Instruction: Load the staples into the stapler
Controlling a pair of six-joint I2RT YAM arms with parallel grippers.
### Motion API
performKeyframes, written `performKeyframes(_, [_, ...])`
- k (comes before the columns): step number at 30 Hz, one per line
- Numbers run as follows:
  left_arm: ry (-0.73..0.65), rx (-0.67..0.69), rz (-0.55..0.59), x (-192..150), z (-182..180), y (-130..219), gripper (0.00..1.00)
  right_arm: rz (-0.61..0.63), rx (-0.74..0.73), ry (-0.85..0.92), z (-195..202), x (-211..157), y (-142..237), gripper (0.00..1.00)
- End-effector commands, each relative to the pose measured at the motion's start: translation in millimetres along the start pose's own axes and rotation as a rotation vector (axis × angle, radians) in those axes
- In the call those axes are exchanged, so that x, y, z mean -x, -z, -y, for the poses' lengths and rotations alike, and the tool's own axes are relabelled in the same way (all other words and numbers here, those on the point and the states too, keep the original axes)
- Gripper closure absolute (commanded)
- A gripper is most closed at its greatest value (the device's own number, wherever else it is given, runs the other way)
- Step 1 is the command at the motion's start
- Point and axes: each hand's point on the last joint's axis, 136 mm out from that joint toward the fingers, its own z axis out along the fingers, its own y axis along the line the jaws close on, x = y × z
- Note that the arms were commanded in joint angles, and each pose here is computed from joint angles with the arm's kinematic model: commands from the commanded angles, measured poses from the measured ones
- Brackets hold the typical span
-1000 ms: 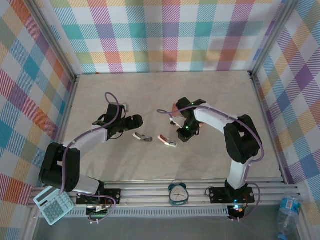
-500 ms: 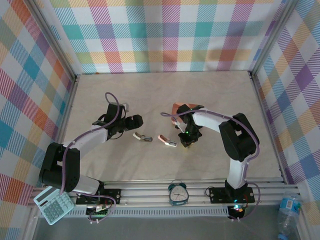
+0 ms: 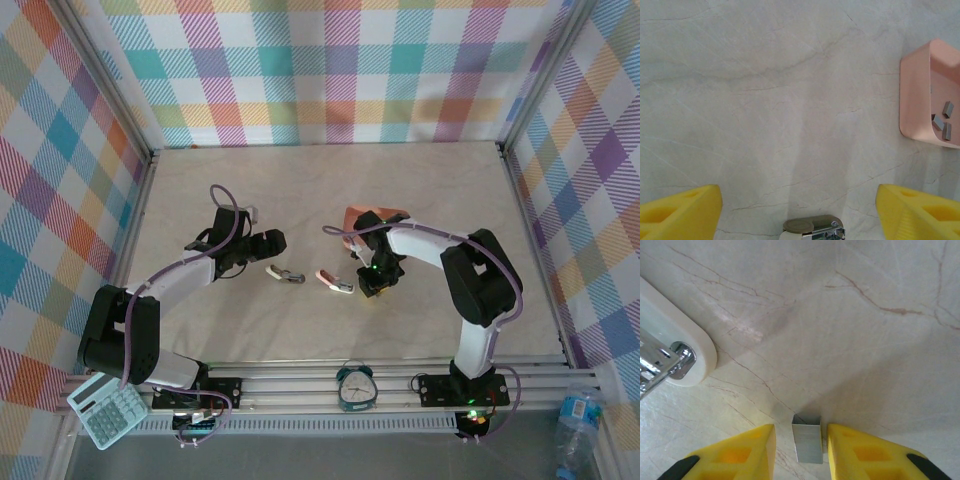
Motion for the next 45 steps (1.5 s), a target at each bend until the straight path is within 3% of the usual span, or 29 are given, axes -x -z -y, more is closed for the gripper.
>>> performKeyframes(1, [0.009, -0.005, 0.012, 2, -3, 3, 0.2, -0.048, -0.001, -0.029, 2, -18, 0, 0.68])
performKeyframes(24, [0.003, 0.002, 0.026, 1, -5, 8, 0.2, 0.02, -0.033, 0.005, 2, -11, 12, 0.7])
performKeyframes(45, [0.004, 0.01, 0.028, 1, -7, 9, 0.2, -0.014, -0.061, 0.051, -1, -10, 0, 0.73])
